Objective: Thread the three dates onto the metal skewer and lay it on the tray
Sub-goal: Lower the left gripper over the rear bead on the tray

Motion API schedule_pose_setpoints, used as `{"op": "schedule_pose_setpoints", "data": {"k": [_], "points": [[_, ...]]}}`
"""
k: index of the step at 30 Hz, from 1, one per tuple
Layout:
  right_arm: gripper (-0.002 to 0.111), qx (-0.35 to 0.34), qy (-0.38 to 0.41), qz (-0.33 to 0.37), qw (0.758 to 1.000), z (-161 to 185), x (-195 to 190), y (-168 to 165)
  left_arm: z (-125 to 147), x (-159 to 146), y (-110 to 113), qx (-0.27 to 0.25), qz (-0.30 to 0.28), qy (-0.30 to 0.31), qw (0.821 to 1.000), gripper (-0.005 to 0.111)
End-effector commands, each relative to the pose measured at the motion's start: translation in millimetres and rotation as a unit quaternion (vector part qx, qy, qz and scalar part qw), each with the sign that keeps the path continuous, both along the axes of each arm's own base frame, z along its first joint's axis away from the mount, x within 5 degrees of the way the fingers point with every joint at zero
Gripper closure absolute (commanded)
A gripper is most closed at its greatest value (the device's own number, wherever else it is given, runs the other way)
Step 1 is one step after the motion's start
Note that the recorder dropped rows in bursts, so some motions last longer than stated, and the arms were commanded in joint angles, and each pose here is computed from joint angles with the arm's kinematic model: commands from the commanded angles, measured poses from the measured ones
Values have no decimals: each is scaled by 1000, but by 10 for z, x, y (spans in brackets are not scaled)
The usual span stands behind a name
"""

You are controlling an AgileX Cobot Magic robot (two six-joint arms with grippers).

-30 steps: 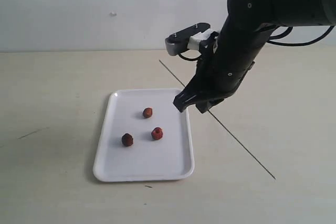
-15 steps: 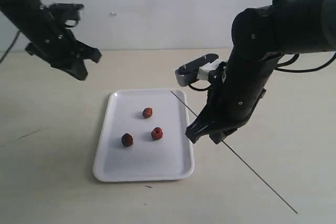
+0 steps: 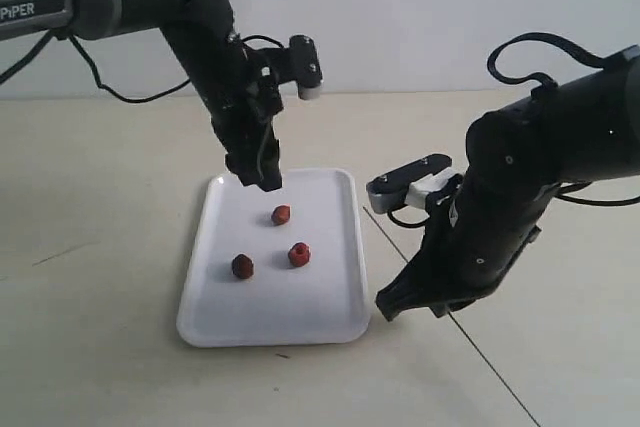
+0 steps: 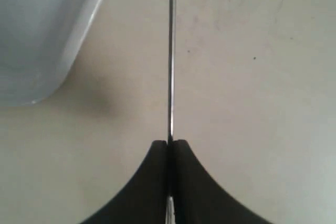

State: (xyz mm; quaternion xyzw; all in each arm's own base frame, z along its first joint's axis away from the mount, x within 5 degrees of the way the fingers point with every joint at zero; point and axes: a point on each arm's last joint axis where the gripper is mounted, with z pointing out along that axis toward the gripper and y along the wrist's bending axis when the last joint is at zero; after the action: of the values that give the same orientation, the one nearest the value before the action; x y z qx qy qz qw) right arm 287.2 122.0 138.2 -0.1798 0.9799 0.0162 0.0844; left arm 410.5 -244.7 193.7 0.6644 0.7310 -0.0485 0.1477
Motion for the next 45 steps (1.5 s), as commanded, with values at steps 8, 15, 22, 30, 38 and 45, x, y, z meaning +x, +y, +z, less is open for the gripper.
{"op": "schedule_pose_setpoints", "data": {"k": [8,15,22,30,38,45], "points": [[108,19,-53,-2,998,390,-56,-45,-455,-50,-210,99,-129,-28,986,37],[108,19,-54,-1,998,390,-54,-45,-460,-82,-284,63,-140,-19,988,37],[108,19,-54,-1,998,390,-54,-45,-489,-118,-313,46,-146,1,988,37],[108,19,-45,-4,999,386,-68,-46,-630,-117,-303,59,-155,14,986,37],[108,20,-47,-5,999,387,-66,-44,-695,-67,-250,96,-155,-3,983,37],[108,22,-49,-6,999,388,-62,-41,-689,-31,-263,87,-154,-22,984,37]]}}
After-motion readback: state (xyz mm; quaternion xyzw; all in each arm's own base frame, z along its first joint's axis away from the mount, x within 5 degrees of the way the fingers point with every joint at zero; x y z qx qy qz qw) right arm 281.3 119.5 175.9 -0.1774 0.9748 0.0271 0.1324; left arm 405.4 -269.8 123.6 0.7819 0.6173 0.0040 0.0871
